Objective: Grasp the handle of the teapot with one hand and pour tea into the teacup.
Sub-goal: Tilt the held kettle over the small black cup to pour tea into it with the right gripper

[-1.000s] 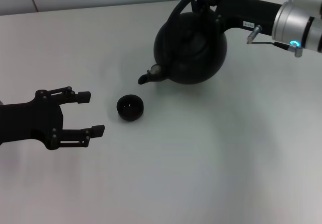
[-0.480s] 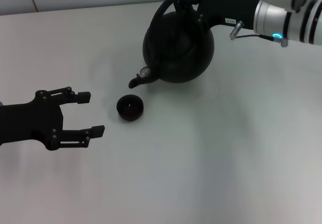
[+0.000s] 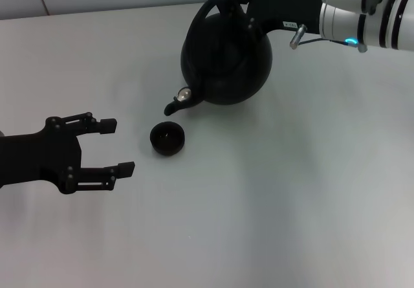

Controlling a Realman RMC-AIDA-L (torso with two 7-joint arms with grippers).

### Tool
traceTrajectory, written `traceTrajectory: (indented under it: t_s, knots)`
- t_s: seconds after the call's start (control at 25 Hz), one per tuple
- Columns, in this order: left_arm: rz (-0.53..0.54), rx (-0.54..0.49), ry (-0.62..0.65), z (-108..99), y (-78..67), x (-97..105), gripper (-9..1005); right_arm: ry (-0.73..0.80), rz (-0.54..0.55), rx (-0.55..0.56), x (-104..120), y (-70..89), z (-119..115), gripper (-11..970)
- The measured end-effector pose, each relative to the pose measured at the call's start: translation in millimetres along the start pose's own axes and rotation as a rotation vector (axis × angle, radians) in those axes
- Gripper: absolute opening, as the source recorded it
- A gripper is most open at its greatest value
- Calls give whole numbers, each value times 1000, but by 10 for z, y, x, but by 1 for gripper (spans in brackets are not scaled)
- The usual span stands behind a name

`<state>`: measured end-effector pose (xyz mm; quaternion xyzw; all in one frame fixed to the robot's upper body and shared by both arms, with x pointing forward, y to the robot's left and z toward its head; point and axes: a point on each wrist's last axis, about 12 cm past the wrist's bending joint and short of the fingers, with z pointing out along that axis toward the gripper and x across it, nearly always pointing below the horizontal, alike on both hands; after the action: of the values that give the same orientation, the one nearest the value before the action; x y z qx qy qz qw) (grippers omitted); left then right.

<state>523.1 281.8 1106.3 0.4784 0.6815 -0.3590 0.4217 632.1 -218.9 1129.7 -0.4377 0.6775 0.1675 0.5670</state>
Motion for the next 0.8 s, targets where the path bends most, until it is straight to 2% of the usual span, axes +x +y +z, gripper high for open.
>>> traceTrajectory:
  t_s: [0.8]
  knots:
    - [2,-2,-1,11,2,-3,859,37,-143,-35,-135,4,28,131]
